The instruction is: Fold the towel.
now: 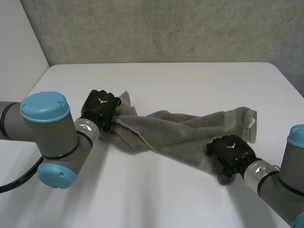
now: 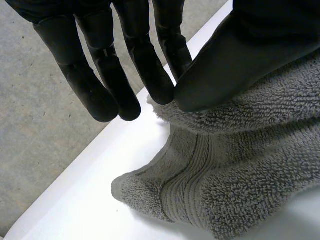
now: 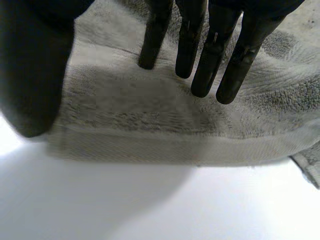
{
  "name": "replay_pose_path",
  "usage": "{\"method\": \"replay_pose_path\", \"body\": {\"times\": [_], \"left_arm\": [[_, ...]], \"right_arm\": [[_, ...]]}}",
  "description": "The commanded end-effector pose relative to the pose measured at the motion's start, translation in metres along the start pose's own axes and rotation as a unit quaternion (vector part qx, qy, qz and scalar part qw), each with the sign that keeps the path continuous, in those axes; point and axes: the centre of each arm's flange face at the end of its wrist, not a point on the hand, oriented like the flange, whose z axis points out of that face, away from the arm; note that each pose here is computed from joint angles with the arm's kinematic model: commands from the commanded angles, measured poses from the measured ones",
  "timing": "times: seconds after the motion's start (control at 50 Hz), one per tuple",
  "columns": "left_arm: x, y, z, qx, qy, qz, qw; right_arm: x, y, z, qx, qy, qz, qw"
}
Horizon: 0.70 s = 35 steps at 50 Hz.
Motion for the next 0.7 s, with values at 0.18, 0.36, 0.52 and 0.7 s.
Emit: {"method": "replay_pose_path", "body": {"times": [0.18, 0.36, 0.52, 0.7], "left_arm": [[0.000, 0.001, 0.000, -0.001, 0.001, 0.000, 1.000], [0.003, 0.002, -0.003, -0.004, 0.006, 0.000, 1.000], [0.000, -0.003, 0.000, 0.010, -0.002, 0.000, 1.000], [-0.048, -0.073, 0.035, 0.169, -0.091, 0.011, 0.981]], "right_arm": [[0.007, -0.009, 0.007, 0.016, 0.007, -0.005, 1.000], [0.010, -0.009, 0.012, 0.013, 0.010, -0.005, 1.000], [0.023, -0.029, 0.016, 0.045, 0.029, -0.014, 0.998], [0.078, -0.135, 0.023, 0.208, 0.118, -0.079, 0.968]]}}
